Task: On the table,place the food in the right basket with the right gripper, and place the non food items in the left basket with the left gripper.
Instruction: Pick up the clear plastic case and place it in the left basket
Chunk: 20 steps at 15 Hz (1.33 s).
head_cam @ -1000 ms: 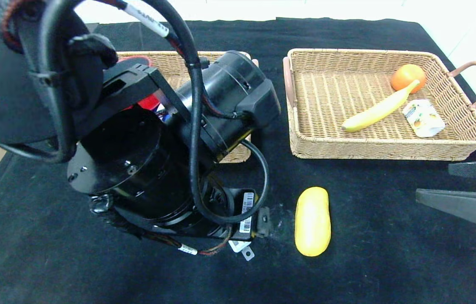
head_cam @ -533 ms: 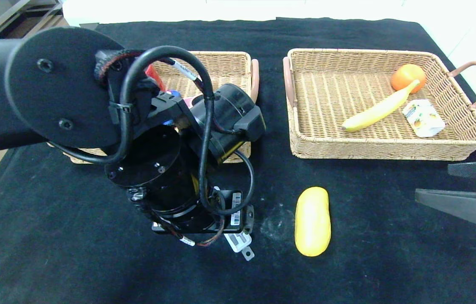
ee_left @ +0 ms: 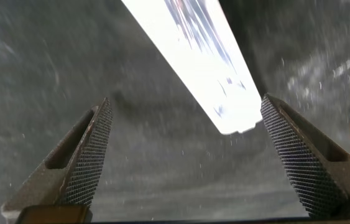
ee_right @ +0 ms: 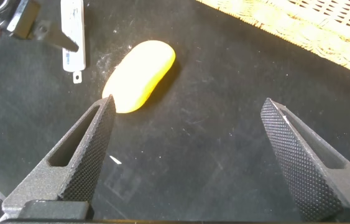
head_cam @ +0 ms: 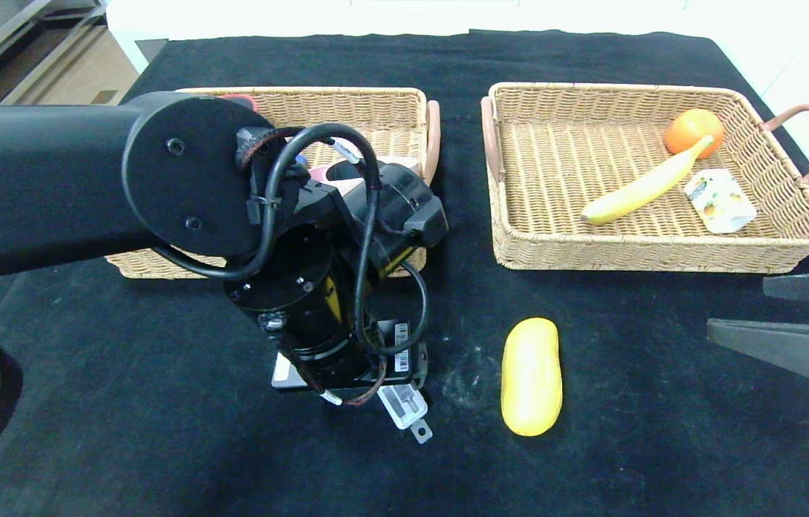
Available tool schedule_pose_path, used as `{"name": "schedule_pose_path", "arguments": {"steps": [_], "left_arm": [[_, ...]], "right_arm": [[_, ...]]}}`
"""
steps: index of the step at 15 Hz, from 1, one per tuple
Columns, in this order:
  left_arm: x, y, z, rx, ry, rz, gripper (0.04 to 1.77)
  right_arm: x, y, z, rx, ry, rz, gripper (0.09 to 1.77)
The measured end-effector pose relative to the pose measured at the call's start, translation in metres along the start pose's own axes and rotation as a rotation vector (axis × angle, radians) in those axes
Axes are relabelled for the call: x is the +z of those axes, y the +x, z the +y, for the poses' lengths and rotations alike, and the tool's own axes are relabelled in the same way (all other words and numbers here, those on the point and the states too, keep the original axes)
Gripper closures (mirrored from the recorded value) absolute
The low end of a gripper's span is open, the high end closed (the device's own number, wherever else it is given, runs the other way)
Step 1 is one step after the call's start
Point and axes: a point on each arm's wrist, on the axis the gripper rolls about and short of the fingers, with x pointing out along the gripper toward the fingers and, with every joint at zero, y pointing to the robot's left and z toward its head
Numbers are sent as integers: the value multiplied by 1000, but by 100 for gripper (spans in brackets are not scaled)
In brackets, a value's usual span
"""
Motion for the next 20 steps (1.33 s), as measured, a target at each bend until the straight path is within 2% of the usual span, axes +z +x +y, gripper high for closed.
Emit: {"name": "schedule_pose_path", "arguments": {"steps": [4, 13, 17, 20], "left_arm": [[11, 6, 2, 6, -27, -10, 9], [14, 10, -2, 7, -24, -10, 9], [13, 11, -2, 9, -21, -7, 70], [13, 11, -2, 10, -20, -6, 102]], "right_arm": [[0, -1, 0, -1, 0, -4, 15], [0, -1, 0, -1, 0, -5, 15], [0, -2, 0, -1, 0, -6, 15], [0, -2, 0, -1, 0, -6, 15]]}}
